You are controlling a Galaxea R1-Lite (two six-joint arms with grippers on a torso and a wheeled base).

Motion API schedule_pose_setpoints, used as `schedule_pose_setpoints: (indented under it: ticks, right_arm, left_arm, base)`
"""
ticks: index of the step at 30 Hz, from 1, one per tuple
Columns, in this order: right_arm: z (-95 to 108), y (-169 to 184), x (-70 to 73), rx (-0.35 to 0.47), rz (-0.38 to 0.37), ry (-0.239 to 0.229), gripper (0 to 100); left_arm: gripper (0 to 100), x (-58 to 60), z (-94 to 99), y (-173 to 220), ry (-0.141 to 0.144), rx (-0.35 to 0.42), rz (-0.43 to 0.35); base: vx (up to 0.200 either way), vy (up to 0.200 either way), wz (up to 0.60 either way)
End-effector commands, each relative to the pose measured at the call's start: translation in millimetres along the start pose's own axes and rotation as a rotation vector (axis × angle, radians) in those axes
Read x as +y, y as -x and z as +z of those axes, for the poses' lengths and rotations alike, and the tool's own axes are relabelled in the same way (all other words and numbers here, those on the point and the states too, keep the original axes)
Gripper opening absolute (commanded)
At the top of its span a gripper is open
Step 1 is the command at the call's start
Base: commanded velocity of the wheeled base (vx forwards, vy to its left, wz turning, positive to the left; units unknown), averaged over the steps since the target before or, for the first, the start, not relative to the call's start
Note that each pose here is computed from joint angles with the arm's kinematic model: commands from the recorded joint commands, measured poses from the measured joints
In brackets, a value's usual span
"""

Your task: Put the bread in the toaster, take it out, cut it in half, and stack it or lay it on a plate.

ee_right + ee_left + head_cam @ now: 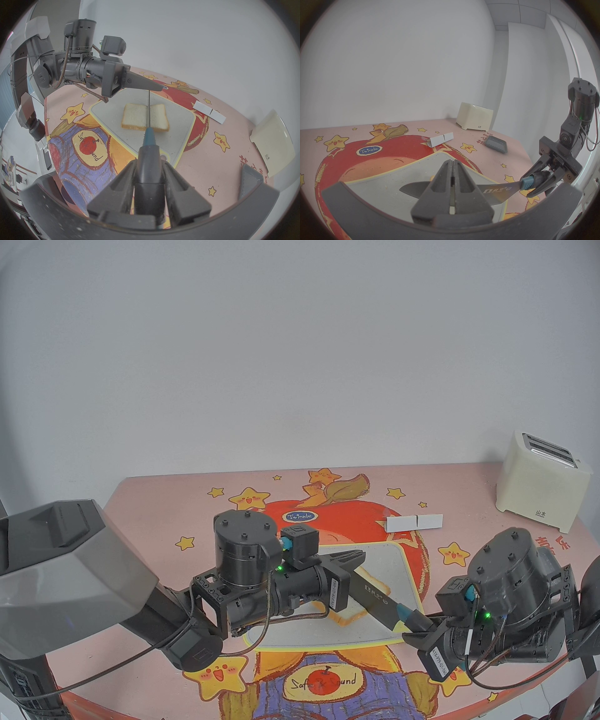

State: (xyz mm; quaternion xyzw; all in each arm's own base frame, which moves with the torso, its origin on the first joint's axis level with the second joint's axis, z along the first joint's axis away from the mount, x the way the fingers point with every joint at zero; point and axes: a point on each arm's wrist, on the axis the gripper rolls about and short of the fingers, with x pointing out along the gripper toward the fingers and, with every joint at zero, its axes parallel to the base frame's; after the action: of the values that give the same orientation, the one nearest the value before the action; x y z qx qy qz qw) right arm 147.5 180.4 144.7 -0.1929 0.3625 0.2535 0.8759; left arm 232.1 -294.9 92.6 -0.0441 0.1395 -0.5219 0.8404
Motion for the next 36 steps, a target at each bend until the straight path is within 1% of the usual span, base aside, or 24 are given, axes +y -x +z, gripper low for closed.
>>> schedule_pose_setpoints:
  ticks: [1,11,21,28,36]
  right_arm:
    - [-1,1,-0.5,-0.002,-0.001,0.000,0]
    - [-4,8,-4.9,-0.014,-0.005,-0.010,0]
    - [-1,0,-1.6,-0.002,-0.002,-0.005,0]
    - [7,-6,2.2,-0.001,-0.001,-0.001,0]
    - [3,-1,0.3,-0.003,-0.002,-0.005,0]
  left_arm:
    - [0,-1.4,-3.8,-1,0.003,0.014,-0.004]
    - [0,-7.0,-4.4,-3,0.001,0.016,-0.019]
    - [0,-6.1,-3.6,-2,0.001,0.014,-0.015]
    - [0,-6.2,-0.6,-1,-0.001,0.005,-0.015]
    - [0,-6.2,-1.4,-1,0.000,0.008,-0.014]
  base:
    - [0.000,0.000,0.00]
    - [0.000,0.000,0.00]
    - [0.000,0.000,0.00]
    - [0.000,0.000,0.00]
    - [0.000,0.000,0.00]
